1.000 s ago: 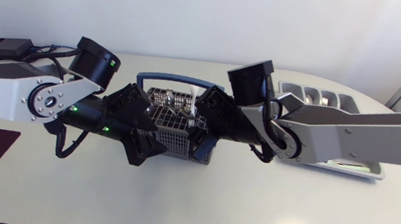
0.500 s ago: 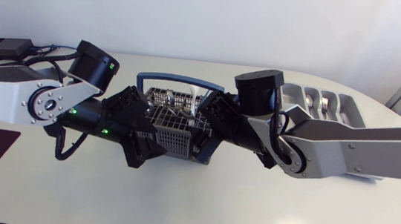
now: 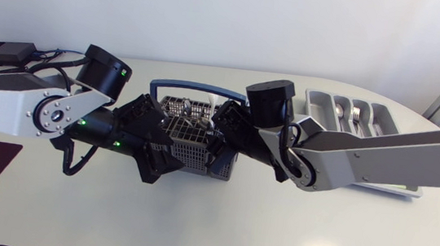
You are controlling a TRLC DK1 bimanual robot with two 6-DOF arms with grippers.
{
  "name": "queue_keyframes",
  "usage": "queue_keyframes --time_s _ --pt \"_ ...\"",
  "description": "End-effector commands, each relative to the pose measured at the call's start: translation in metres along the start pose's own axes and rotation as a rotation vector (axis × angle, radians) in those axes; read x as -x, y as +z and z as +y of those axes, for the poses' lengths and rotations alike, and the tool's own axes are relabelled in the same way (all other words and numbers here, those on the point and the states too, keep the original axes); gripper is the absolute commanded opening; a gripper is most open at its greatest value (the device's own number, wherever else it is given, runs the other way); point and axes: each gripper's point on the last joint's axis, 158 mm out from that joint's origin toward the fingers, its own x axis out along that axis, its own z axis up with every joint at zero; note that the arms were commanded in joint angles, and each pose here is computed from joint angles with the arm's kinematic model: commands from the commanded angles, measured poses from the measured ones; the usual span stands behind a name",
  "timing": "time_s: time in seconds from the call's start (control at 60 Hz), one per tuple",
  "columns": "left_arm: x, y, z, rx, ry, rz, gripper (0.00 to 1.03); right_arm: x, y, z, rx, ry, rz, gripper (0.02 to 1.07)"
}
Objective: Transfer all utensils from the basket to the drawer tray.
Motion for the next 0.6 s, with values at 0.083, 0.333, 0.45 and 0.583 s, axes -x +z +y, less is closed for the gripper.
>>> queue_keyframes --time_s 0.083,0.333,0.45,0.583 --pt "-0.008 -0.009 -0.002 0.003 -0.020 0.022 0.84 -0.013 0.000 0.014 0.047 0.003 0.012 0.45" --pt "-0.015 -0.011 0.000 0.004 -0.023 0.027 0.84 -0.018 0.006 0.011 0.058 -0.028 0.011 0.07" --pt "-0.020 -0.011 0.001 0.006 -0.028 0.032 0.84 -0.016 0.013 0.006 0.056 -0.047 0.001 0.07" --pt "-0.025 -0.012 0.001 0.009 -0.036 0.042 0.84 -0.014 0.023 0.004 0.057 -0.056 -0.017 0.07"
